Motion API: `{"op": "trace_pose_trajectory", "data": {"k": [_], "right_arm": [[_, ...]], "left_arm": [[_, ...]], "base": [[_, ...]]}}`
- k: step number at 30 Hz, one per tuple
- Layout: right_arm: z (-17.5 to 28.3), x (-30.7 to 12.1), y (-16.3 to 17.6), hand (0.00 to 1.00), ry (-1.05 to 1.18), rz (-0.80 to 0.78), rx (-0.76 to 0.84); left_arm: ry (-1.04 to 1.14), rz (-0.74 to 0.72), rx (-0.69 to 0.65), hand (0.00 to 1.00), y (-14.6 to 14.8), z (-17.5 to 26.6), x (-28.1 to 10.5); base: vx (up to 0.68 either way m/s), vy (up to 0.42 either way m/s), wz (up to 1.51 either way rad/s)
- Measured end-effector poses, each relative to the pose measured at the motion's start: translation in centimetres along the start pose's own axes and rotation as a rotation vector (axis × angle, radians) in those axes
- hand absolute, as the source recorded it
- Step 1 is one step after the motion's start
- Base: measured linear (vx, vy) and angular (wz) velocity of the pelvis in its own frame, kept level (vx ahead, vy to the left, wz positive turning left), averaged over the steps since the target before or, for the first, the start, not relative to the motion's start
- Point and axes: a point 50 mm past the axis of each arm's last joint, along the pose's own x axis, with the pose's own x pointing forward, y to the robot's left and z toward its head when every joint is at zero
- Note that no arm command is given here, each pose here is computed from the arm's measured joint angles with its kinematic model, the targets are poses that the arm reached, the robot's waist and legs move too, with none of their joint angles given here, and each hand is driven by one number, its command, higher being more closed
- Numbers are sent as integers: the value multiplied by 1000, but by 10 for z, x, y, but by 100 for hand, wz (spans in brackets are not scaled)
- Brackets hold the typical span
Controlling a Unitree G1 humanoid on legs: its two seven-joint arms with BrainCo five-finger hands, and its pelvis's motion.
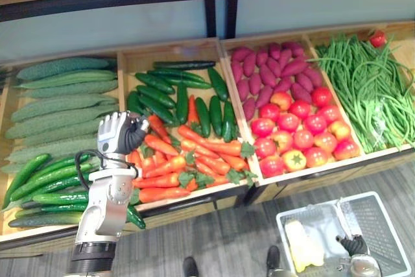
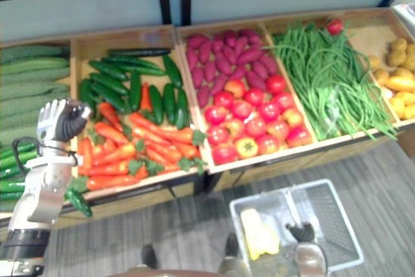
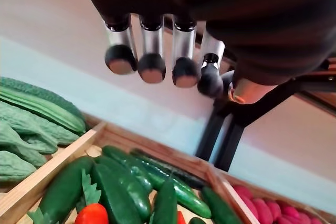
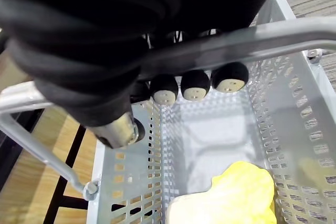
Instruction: Pick vegetable in the basket
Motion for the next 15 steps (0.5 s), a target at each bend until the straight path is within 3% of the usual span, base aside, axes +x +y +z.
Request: {"op": "trace_pose_trajectory", "data": {"k": [7, 15], "right_arm": [[0, 0, -1, 100, 7, -2, -3], [-2, 0, -1, 100, 11, -4, -1]], "left_arm": [[32, -50, 13, 0, -6, -7, -3], [36, -265, 251, 0, -20, -41, -8]], "base": [[18, -6, 0], [0, 0, 0]]}}
